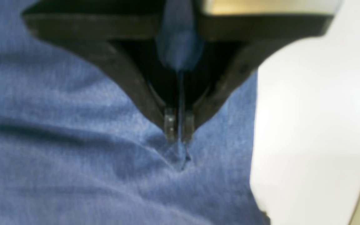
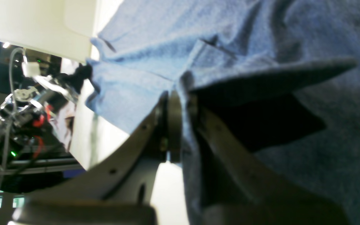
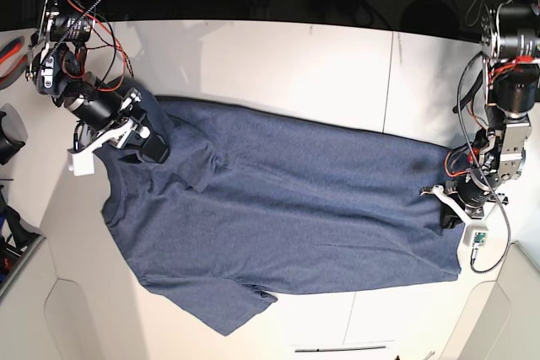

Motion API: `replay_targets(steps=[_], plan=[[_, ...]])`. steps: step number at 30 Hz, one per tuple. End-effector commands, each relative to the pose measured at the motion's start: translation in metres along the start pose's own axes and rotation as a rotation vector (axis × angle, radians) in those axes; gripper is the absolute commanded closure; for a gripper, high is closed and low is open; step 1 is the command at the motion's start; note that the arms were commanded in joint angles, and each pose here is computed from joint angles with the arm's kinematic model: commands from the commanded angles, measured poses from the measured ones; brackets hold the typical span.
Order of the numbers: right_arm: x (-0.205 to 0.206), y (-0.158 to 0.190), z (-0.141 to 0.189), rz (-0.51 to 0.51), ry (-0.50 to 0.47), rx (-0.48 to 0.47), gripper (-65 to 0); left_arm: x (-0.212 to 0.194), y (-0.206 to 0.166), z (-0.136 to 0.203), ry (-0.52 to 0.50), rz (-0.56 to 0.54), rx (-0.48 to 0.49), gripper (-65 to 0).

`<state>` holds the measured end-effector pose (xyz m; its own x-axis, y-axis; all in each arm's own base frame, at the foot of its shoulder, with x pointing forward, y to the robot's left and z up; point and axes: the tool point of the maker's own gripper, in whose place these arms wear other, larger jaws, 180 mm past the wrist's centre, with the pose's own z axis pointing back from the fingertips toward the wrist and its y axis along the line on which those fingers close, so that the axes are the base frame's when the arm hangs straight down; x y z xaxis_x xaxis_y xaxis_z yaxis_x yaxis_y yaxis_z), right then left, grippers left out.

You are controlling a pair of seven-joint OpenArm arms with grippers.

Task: Layout the t-shirt on the table in an organized manner, then fold the t-shirt properly
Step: 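Lift the shirt with both grippers and pull it away from the hem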

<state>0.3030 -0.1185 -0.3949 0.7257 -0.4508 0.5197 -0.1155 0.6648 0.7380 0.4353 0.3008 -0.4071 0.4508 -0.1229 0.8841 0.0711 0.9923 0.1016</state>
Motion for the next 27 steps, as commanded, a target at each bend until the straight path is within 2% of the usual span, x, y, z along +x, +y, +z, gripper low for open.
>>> replay_targets(steps=[1, 7, 12, 20, 24, 27], plan=[[0.02, 0.011, 0.003, 0.041, -0.053, 0.035, 0.0, 0.026, 0.007, 0.003, -0.07, -0.018, 0.004, 0.0], [0.04, 0.031, 0.01, 0.139, -0.091, 0.045, 0.0, 0.036, 0.0, 0.034, -0.146, 0.011, -0.009, 0.0], [0.053, 0.049, 0.019, 0.228, -0.117, 0.049, 0.0, 0.049, -0.013, 0.062, -0.207, 0.001, -0.086, 0.0], [0.035, 0.054, 0.035, 0.254, -0.103, 0.036, 0.0, 0.066, -0.009, 0.105, -0.297, 0.078, -0.14, 0.0], [0.022, 0.056, 0.043, 0.26, -0.087, 0.026, 0.0, 0.062, -0.02, 0.127, -0.279, 0.126, -0.25, 0.0], [0.011, 0.058, 0.05, 0.264, -0.07, 0.02, 0.0, 0.05, -0.017, 0.139, -0.229, 0.193, -0.258, 0.0]])
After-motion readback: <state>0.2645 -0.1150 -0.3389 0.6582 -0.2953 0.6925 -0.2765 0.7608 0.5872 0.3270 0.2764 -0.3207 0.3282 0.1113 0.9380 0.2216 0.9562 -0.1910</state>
